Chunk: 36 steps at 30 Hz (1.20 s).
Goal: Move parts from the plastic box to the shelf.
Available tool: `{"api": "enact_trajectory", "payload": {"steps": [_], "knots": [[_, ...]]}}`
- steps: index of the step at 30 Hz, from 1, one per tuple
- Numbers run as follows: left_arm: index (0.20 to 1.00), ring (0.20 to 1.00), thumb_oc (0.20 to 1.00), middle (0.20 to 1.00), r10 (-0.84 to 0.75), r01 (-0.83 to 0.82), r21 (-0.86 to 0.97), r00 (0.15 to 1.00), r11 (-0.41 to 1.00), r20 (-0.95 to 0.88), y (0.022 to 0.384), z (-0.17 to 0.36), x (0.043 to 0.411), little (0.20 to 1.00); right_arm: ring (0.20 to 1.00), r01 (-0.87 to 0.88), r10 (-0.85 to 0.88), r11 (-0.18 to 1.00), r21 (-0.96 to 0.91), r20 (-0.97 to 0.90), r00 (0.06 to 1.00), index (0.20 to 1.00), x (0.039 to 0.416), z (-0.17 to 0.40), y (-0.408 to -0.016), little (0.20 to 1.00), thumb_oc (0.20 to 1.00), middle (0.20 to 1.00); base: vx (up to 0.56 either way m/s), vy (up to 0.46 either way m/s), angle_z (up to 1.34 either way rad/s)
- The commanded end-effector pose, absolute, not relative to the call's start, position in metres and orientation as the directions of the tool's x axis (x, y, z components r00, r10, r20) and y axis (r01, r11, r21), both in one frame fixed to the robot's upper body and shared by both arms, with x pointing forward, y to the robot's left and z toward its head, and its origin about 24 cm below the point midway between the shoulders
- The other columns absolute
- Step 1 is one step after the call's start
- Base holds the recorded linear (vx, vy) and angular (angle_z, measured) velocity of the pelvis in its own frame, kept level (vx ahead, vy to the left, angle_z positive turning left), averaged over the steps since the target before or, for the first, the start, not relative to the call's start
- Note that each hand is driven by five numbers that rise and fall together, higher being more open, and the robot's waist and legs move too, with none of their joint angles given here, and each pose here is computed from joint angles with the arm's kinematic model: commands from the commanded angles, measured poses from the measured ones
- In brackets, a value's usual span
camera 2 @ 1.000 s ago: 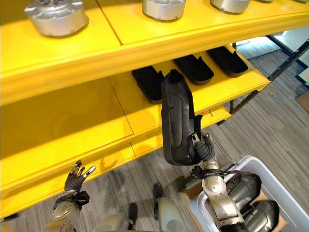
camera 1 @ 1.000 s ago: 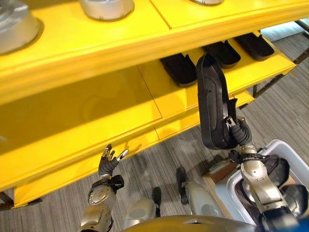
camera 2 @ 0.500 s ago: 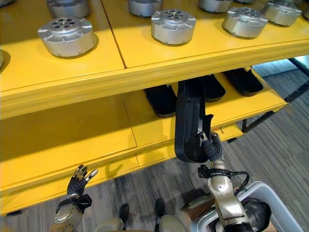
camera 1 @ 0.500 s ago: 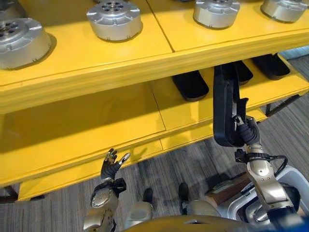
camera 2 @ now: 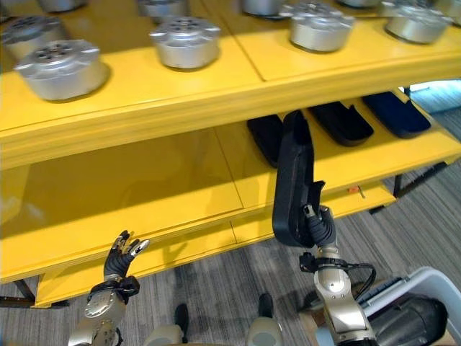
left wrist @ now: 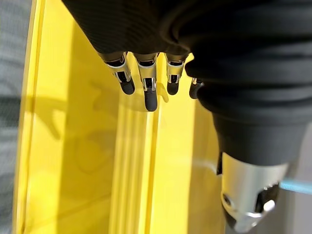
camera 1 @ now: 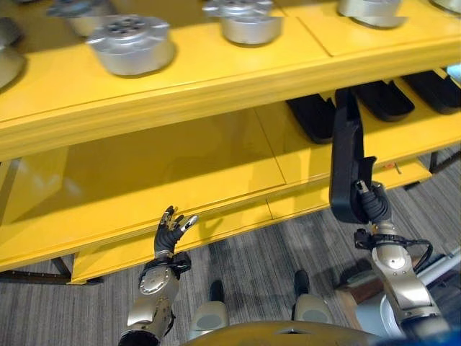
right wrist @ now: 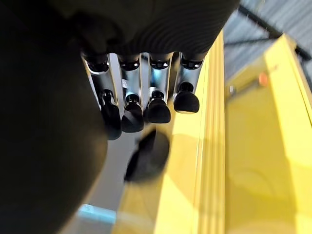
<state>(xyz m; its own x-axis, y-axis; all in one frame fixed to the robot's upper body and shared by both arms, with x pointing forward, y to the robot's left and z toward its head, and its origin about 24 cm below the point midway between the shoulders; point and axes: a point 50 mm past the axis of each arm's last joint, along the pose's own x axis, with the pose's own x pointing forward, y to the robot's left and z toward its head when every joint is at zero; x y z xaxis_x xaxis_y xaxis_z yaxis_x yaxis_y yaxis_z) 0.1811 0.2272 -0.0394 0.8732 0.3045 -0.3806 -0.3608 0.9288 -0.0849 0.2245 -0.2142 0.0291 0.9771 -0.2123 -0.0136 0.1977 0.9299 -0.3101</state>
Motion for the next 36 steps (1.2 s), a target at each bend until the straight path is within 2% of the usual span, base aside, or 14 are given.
{"api": "enact_trajectory", "payload": {"steps": [1,9,17,18,22,23,28,29,36], "knots": [[1.0,1.0,1.0,1.0,0.315,-0.351,-0.099,0.912,0.931,-0.263,0.232,-0.018,0.189,1.0,0.2,0.209,-0.173,0.936,-0.284,0.148,0.974,0.2,0.243,0.063,-0.214,0.2,0.2,0.2,0.01,0.135,0.07],[1.0,1.0,1.0,1.0,0.317,-0.357,-0.098,0.905,0.929,-0.283,0.232,-0.021,0.186,1.0,0.2,0.12,-0.1,0.958,-0.26,0.088,0.991,0.2,0.254,0.054,-0.195,0.2,0.2,0.2,0.01,0.075,0.02],[1.0,1.0,1.0,1.0,0.316,-0.354,-0.092,0.906,0.931,-0.281,0.235,-0.02,0.188,1.0,0.2,0.026,-0.016,0.97,-0.24,0.043,0.999,0.2,0.281,0.054,-0.175,0.2,0.2,0.2,0.0,-0.011,0.04],[1.0,1.0,1.0,1.0,0.312,-0.347,-0.091,0.911,0.933,-0.272,0.236,-0.017,0.189,1.0,0.2,0.02,0.007,0.965,-0.26,0.102,0.995,0.2,0.293,0.072,-0.17,0.2,0.2,0.2,-0.01,-0.054,0.15],[1.0,1.0,1.0,1.0,0.295,-0.327,-0.087,0.918,0.941,-0.265,0.235,-0.015,0.193,1.0,0.2,0.042,0.002,0.959,-0.279,0.158,0.987,0.2,0.305,0.088,-0.167,0.2,0.2,0.2,-0.09,-0.09,0.29],[1.0,1.0,1.0,1.0,0.253,-0.275,-0.079,0.944,0.958,-0.211,0.233,-0.002,0.205,1.0,0.2,0.05,0.03,0.963,-0.263,0.29,0.957,0.2,0.326,0.129,-0.152,0.2,0.2,0.2,-0.35,-0.154,0.23],[1.0,1.0,1.0,1.0,0.196,-0.209,-0.08,0.969,0.975,-0.15,0.225,0.013,0.219,1.0,0.2,0.079,0.054,0.955,-0.285,0.429,0.902,0.2,0.346,0.18,-0.138,0.2,0.2,0.2,-0.23,-0.062,0.12],[1.0,1.0,1.0,1.0,0.157,-0.167,-0.1,0.982,0.981,-0.101,0.217,0.024,0.23,1.0,0.2,0.123,0.045,0.951,-0.282,0.522,0.852,0.2,0.356,0.218,-0.13,0.2,0.2,0.2,-0.28,-0.051,-0.01],[1.0,1.0,1.0,1.0,0.107,-0.111,-0.14,0.994,0.984,-0.04,0.199,0.038,0.246,1.0,0.2,0.221,0.0,0.942,-0.254,0.655,0.755,0.2,0.363,0.276,-0.125,0.2,0.2,0.2,-0.14,-0.011,-0.02]]}}
